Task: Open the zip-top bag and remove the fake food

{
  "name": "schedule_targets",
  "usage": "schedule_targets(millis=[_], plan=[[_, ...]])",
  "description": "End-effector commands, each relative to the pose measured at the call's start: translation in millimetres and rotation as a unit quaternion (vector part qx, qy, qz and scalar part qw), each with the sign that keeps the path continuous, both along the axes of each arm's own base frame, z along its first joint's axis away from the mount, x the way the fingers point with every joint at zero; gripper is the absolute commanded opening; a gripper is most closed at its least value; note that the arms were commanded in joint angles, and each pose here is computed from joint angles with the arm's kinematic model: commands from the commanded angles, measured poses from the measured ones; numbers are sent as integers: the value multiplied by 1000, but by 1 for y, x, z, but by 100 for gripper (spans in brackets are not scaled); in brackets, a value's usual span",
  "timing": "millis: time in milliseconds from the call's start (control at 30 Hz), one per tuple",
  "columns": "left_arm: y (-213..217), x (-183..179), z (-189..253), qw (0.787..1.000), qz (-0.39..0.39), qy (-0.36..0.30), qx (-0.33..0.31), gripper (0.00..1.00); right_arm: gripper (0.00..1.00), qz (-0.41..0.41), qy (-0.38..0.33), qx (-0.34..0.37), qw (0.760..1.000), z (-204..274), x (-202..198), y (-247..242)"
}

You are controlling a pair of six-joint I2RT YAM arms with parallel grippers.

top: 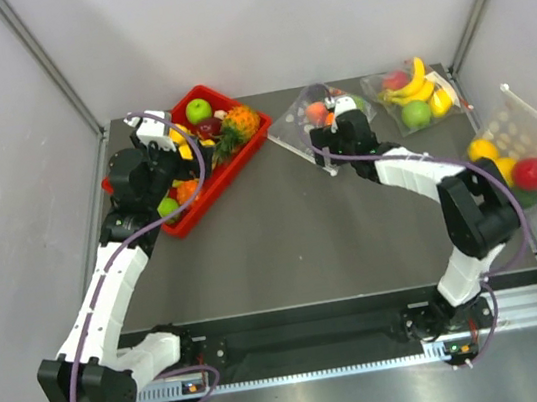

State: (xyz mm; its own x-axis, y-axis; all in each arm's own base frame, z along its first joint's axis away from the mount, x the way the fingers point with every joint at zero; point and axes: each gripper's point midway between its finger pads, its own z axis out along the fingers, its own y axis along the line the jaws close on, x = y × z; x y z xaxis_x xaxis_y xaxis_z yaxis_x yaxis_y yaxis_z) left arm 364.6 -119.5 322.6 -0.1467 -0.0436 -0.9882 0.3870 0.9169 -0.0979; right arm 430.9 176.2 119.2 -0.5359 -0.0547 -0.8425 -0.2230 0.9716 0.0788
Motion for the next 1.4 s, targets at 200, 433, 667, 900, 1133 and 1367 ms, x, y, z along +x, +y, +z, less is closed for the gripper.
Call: schedule_targets(millis=[200, 433, 667, 900, 1133, 1367], plan=[[0, -3, 25, 999, -3, -33, -9, 99, 100, -93, -13, -12, 995, -12, 75, 23], [-2, -6, 29, 999, -9, -39, -9, 99, 100, -125, 52, -17, 991, -54, 77, 26], [-4, -9, 32, 999, -17, -46, -11, 99, 98, -137, 101, -40, 985, -90, 75, 26], [-1, -11, 36, 998, -12, -54, -8, 99, 35, -133, 125, -48, 982, -107, 69, 25], [-6, -11, 35, 998, -25, -49, -11, 99, 0, -118, 120, -32, 985, -88, 61, 27], [-13, -10, 29, 998, -44, -44, 5, 99, 0, -118, 69, -6, 991, -12, 52, 14]])
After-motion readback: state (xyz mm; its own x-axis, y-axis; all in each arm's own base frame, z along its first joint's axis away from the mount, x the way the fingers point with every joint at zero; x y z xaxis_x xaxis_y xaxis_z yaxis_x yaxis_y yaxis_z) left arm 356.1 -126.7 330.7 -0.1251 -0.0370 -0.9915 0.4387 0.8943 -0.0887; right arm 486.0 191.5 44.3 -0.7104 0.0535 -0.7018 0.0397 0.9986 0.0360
